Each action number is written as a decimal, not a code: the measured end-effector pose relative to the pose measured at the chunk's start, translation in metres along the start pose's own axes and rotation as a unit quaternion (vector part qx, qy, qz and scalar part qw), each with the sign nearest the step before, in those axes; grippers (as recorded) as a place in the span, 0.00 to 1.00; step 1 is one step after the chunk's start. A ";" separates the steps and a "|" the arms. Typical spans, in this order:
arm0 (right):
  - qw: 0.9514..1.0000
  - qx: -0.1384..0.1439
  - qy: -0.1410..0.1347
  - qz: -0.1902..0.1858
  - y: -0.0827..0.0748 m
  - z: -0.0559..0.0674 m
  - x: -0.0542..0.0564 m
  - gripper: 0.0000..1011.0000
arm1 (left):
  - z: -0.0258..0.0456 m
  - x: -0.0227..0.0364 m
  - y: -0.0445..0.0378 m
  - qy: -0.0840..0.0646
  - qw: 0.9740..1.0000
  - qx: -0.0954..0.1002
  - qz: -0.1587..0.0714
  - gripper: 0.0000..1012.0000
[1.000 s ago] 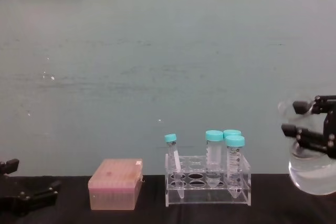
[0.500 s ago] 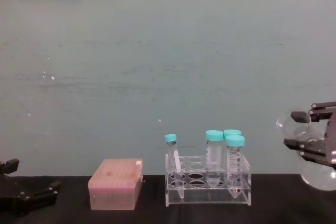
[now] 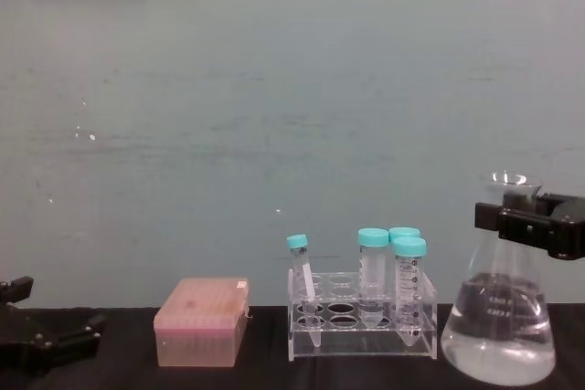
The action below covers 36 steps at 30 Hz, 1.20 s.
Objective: Pick up the beaker with the right gripper, shake it three times, and then put it down.
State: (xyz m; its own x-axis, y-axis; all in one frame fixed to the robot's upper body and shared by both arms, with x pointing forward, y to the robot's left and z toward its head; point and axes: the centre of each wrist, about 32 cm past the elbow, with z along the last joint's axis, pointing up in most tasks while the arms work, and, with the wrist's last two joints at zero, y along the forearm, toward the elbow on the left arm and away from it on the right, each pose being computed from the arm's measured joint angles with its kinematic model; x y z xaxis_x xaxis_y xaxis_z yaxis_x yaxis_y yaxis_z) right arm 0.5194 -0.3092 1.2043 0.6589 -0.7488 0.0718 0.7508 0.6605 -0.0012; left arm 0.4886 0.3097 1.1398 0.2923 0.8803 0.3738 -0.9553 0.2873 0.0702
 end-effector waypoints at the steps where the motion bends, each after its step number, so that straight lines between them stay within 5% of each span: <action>1: 1.000 -0.001 0.015 0.000 0.000 -0.001 -0.001 0.45 | 0.0000 0.0000 0.0000 0.000 1.000 0.000 0.000 0.99; 36: 1.000 -0.004 0.021 -0.002 0.000 -0.001 -0.002 0.45 | 0.0000 0.0000 0.0000 0.000 1.000 0.000 0.000 0.99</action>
State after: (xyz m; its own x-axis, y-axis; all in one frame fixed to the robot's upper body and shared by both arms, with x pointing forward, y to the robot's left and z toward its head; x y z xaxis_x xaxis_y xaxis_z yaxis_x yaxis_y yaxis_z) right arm 0.5180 -0.3072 1.2033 0.6569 -0.7534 0.0304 0.7538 0.6570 -0.0081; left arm 0.4886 0.3097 1.1398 0.2923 0.8803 0.3738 -0.9552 0.2874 0.0703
